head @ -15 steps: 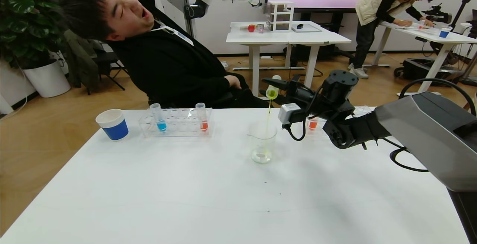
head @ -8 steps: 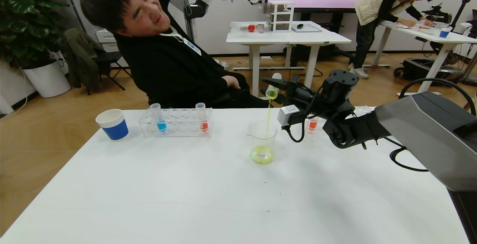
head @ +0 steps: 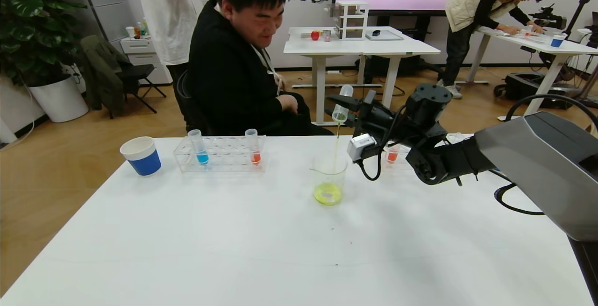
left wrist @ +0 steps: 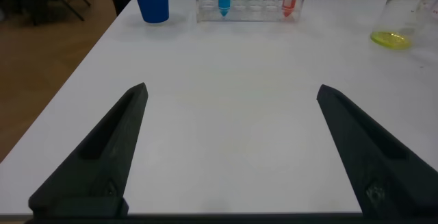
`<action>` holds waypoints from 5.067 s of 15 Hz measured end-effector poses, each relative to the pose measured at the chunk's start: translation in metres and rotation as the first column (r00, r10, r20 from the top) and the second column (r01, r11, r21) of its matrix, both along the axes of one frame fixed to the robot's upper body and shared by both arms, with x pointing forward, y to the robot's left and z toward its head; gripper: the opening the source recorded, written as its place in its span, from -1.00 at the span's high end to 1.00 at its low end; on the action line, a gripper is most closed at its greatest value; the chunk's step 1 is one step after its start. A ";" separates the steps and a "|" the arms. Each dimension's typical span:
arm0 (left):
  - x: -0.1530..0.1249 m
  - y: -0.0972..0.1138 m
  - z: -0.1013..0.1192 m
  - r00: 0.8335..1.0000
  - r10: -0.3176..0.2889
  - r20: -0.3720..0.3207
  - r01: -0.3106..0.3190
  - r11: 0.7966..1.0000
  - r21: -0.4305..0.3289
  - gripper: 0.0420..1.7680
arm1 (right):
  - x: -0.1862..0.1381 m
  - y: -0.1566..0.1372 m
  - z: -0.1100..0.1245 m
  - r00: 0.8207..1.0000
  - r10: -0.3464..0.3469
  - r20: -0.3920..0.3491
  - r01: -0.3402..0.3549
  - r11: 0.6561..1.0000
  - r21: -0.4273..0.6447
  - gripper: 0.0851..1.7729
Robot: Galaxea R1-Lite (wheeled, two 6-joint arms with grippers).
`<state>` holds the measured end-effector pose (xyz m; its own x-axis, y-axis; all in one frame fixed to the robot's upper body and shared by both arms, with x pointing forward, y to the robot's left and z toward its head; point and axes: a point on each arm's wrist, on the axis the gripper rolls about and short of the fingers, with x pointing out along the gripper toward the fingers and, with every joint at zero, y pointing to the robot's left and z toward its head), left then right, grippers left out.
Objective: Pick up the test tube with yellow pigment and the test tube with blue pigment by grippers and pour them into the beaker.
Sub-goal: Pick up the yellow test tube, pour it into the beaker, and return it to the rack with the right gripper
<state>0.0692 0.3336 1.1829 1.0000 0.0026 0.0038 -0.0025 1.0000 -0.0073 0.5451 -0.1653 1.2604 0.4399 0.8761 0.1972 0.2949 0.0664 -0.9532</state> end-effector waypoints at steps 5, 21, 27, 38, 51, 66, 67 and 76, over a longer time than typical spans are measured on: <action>0.000 0.000 0.000 1.000 0.000 0.000 0.000 1.000 0.000 -0.95 | -0.005 0.000 -0.003 0.997 -0.012 0.080 0.017 0.998 -0.060 0.48; 0.000 0.000 0.000 1.000 0.000 0.000 0.000 1.000 0.000 -0.95 | -0.077 -0.046 0.091 0.727 0.225 -0.649 0.377 0.659 0.651 0.48; 0.000 0.000 0.000 1.000 0.000 0.000 0.000 1.000 0.000 -0.95 | -0.091 -0.168 0.071 0.537 0.321 -0.780 0.724 0.300 0.621 0.48; 0.000 0.000 0.000 1.000 0.000 0.000 0.000 1.000 0.000 -0.95 | -0.079 -0.302 0.044 0.450 0.203 -0.870 0.890 -0.015 0.457 0.48; 0.000 0.000 0.000 1.000 0.000 0.000 0.000 1.000 0.000 -0.95 | -0.017 -0.344 -0.025 0.434 0.149 -0.889 0.901 -0.050 0.431 0.48; 0.000 0.000 0.000 1.000 0.000 0.000 0.000 1.000 0.000 -0.95 | -0.010 -0.315 -0.029 0.415 0.256 -0.873 0.907 -0.043 0.418 -0.96; 0.000 0.000 0.000 1.000 0.000 0.000 0.000 1.000 0.000 -0.95 | -0.009 -0.306 -0.023 0.415 0.272 -0.868 0.906 -0.033 0.422 -0.96; 0.000 0.000 0.000 1.000 0.000 0.000 0.000 1.000 0.000 -0.95 | -0.072 -0.192 0.086 0.427 0.363 -0.828 0.840 0.180 0.512 -0.96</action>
